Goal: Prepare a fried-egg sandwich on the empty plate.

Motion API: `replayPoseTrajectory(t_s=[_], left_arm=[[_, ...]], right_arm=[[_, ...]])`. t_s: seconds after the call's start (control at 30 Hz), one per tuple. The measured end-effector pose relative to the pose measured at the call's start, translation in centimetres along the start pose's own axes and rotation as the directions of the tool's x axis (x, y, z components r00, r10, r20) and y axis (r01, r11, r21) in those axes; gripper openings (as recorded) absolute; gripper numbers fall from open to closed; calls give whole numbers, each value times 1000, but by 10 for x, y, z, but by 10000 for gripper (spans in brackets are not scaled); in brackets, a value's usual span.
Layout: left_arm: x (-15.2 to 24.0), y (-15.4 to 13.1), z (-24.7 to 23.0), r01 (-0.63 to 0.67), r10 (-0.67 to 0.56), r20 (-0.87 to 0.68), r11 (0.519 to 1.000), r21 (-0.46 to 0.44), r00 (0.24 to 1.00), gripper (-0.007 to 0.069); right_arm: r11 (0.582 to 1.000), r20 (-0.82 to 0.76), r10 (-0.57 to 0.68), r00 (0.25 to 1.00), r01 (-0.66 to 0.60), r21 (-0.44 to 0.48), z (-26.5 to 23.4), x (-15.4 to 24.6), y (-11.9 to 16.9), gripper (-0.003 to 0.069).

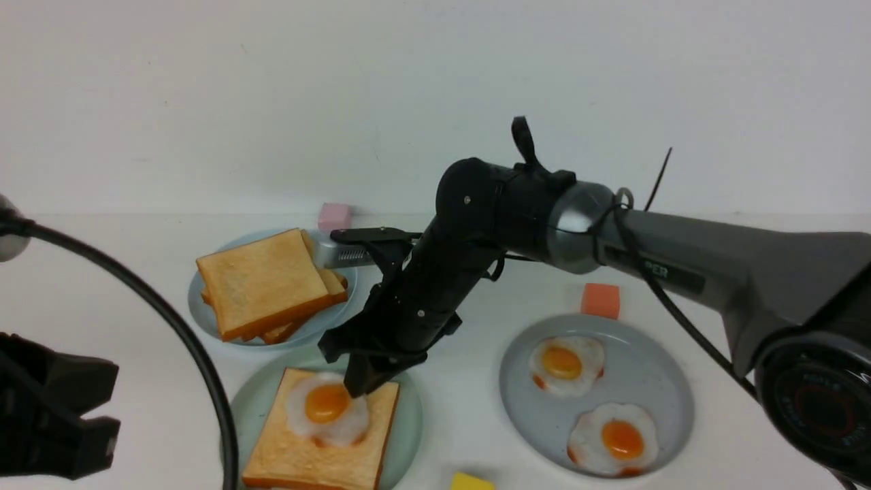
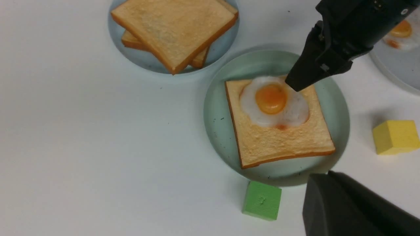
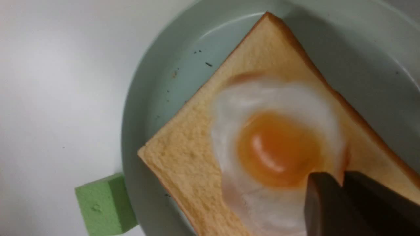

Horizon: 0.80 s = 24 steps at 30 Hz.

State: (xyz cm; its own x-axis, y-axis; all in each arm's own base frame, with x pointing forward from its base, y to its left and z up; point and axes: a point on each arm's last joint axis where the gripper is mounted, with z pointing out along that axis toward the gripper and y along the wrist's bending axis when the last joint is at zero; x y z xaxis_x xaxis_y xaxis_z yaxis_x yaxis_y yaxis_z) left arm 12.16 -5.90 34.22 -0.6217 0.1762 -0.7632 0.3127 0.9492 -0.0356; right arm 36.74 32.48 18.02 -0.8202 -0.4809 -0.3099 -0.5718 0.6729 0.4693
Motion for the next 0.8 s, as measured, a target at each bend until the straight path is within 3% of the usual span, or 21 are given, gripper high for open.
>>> replayPoseTrajectory(t_s=[0.17, 0.3, 0.43, 0.53, 0.67, 0.8], left_arm=[[-1, 2, 2, 1, -1, 6, 1000, -25, 1000, -13], [-6, 1, 15, 18, -19, -11, 999, -50, 1000, -13], [-12, 5, 39, 51, -54, -40, 996, -79, 998, -13], [-22, 19, 67, 138, -147, -84, 985, -105, 986, -13], [-31, 36, 88, 252, -263, -136, 964, -89, 955, -13], [-36, 65, 119, 455, -450, -225, 890, -36, 864, -13]], right_arm=[[998, -49, -57, 997, 58, 25, -17, 0, 7, 310], [976, -31, -180, 983, 183, 120, -77, -5, 28, 396], [953, 54, -258, 965, 245, 178, -143, 0, 55, 405], [939, 132, -307, 943, 277, 204, -196, 17, 79, 405], [929, 153, -342, 927, 310, 201, -219, 38, 91, 405], [911, 157, -404, 901, 380, 163, -226, 71, 96, 405]])
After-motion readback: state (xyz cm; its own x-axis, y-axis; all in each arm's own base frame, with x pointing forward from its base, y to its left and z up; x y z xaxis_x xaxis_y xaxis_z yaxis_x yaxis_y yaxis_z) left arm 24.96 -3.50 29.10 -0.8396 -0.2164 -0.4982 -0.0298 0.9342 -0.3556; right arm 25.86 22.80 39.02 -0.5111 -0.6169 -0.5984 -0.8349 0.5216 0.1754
